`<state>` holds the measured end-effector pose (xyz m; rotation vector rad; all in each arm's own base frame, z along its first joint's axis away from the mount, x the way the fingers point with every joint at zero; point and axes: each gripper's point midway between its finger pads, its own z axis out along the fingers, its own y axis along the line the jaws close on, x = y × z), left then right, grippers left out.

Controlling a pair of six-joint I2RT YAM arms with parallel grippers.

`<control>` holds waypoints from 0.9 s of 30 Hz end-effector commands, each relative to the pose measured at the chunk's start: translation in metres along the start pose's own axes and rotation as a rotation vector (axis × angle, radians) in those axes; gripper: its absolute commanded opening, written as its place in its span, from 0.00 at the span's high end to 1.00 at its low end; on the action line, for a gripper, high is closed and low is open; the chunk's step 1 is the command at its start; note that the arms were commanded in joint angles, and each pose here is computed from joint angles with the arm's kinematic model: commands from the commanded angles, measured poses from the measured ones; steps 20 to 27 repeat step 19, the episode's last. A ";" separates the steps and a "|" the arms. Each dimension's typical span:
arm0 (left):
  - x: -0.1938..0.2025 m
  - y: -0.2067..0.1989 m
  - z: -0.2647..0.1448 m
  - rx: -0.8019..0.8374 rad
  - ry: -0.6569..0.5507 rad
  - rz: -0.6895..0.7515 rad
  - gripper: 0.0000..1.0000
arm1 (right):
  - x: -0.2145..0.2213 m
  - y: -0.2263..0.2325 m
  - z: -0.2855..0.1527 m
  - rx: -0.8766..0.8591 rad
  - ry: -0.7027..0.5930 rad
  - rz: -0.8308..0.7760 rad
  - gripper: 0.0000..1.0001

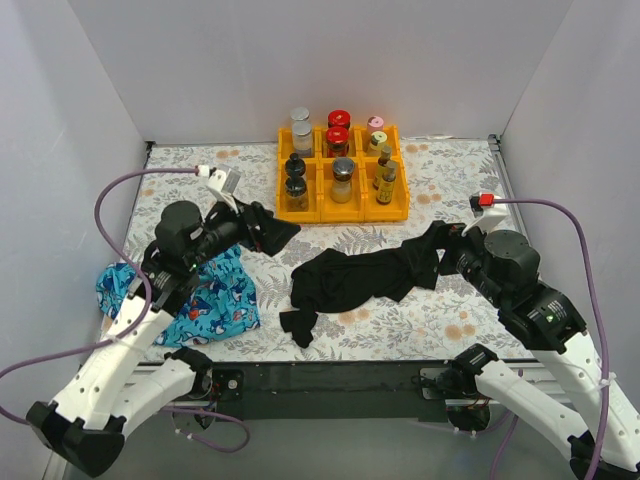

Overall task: Organize the condiment bottles
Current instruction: Reset both arms

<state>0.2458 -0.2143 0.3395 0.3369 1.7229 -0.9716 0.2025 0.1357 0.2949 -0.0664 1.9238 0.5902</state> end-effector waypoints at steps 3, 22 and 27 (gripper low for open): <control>0.031 -0.021 -0.030 0.090 0.055 -0.071 0.02 | -0.025 0.010 -0.013 -0.034 -0.074 0.043 0.01; 0.022 -0.035 -0.037 0.133 0.041 -0.089 0.02 | -0.023 0.011 -0.018 -0.047 -0.082 0.061 0.01; 0.022 -0.035 -0.037 0.133 0.041 -0.089 0.02 | -0.023 0.011 -0.018 -0.047 -0.082 0.061 0.01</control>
